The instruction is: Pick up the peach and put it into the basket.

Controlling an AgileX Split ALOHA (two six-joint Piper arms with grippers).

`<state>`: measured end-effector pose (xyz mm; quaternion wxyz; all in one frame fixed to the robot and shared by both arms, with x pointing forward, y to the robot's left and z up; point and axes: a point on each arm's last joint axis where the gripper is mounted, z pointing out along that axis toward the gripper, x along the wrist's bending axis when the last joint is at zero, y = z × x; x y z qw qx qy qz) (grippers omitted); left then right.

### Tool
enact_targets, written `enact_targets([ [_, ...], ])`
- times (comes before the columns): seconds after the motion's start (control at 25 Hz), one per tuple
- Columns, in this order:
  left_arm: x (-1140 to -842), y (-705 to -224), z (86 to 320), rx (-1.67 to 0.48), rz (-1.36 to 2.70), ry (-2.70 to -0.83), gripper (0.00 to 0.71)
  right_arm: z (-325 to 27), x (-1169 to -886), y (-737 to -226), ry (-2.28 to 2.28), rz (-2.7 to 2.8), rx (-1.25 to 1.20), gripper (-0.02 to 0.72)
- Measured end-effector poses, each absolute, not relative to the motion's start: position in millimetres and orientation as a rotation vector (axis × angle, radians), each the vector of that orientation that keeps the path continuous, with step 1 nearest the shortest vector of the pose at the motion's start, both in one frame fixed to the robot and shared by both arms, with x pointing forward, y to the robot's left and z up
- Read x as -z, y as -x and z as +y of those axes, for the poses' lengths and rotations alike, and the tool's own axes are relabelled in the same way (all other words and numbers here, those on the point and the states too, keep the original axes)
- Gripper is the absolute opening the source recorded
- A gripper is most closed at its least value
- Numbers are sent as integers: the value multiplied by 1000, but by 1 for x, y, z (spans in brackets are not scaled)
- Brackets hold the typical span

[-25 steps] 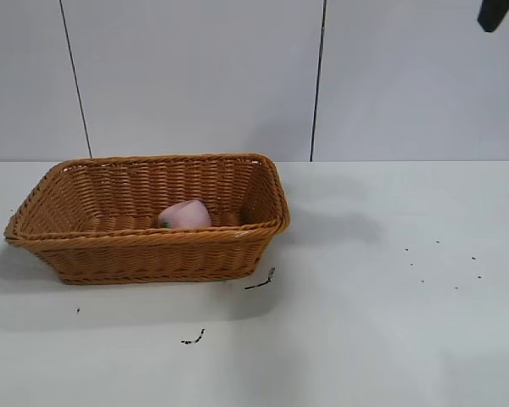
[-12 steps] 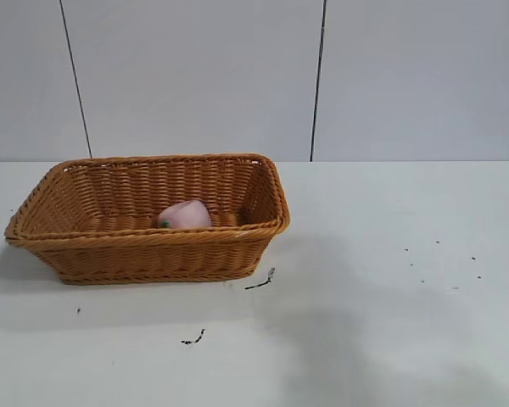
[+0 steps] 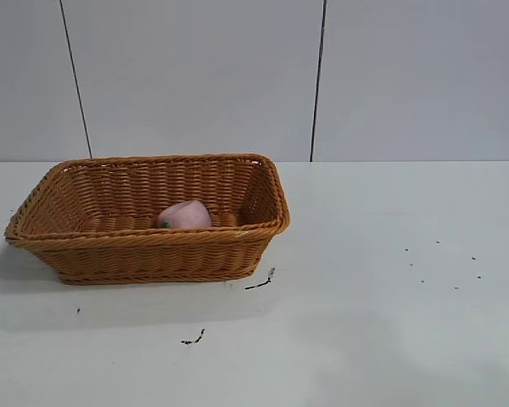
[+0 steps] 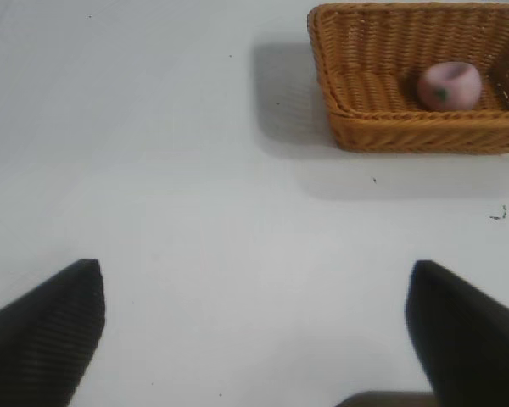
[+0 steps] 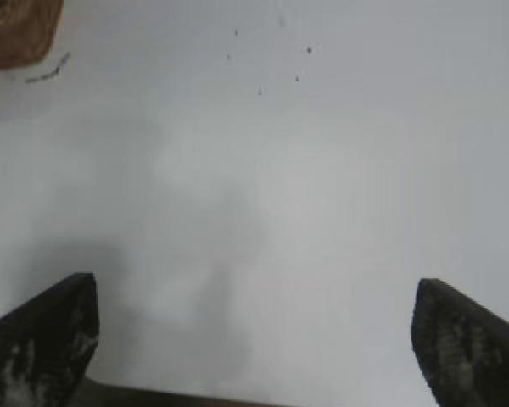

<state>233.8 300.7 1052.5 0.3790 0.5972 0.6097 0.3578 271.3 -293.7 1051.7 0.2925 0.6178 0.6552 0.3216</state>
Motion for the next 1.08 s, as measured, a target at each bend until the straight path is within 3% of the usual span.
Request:
enact_targets([
  [0.28, -1052, -234, 301, -914, 1558, -1526, 693, -294, -1055, -236, -1488, 1589, -1004, 696],
  [1.08, -1052, -234, 301, -914, 1558, -1526, 693, -294, -1054, -235, -1481, 1586, -1010, 696],
])
